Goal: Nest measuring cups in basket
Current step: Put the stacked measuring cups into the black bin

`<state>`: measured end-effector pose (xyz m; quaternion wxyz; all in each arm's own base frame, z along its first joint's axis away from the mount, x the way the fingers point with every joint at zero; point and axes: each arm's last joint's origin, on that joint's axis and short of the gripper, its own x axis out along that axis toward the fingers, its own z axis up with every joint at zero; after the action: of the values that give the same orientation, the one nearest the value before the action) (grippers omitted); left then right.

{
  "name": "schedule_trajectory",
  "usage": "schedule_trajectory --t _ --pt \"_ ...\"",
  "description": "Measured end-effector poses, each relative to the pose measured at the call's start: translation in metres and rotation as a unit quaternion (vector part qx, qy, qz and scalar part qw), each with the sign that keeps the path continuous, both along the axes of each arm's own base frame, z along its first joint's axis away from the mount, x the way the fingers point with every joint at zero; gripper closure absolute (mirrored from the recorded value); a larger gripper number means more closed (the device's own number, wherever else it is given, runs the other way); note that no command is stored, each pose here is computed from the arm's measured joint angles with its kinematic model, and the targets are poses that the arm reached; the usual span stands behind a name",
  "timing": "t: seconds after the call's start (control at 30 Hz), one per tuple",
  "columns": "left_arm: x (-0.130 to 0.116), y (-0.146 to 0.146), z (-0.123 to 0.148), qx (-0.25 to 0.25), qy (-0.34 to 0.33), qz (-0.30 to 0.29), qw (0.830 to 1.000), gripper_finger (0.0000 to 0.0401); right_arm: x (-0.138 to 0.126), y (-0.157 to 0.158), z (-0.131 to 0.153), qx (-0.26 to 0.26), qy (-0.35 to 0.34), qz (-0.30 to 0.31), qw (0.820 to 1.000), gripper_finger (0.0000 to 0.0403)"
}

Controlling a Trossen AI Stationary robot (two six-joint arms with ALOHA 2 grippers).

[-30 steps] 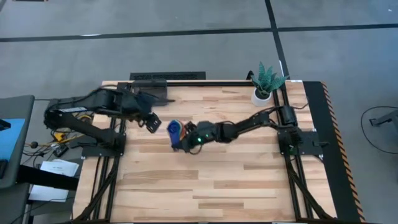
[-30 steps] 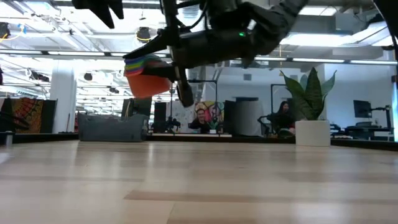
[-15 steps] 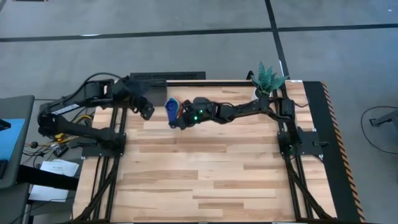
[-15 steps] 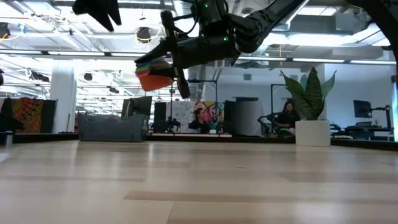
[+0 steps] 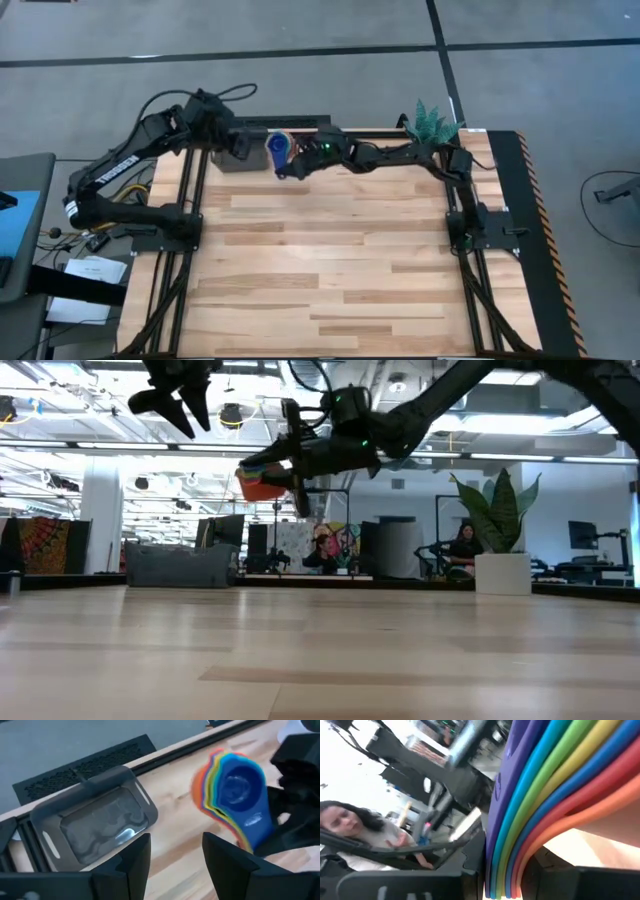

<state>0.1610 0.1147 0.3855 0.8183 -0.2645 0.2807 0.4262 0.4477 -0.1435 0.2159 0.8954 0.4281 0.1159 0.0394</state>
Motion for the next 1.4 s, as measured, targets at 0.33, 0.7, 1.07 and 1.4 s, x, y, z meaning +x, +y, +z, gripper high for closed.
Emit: schedule_trajectory --t 0.33,0.7,1.07,1.4 --pt "0.007 0.008 -0.005 -0.018 -0.005 0.029 0.999 0.0234 0.041 -0.023 -0.002 0.012 -0.015 0.063 0.998 0.0310" --pt "0.000 0.017 -0.008 -0.022 0.015 0.028 0.999 0.0234 0.094 -0.038 -0.004 0.031 -0.028 0.065 0.997 0.0310" --pt "-0.006 0.022 -0.009 -0.024 0.026 0.036 0.999 0.0234 0.125 -0.033 -0.027 0.083 -0.024 0.036 0.996 0.0310" --pt "-0.006 0.022 -0.009 -0.028 0.022 0.042 0.998 0.0234 0.126 -0.035 -0.033 0.077 -0.020 0.002 0.997 0.0310"
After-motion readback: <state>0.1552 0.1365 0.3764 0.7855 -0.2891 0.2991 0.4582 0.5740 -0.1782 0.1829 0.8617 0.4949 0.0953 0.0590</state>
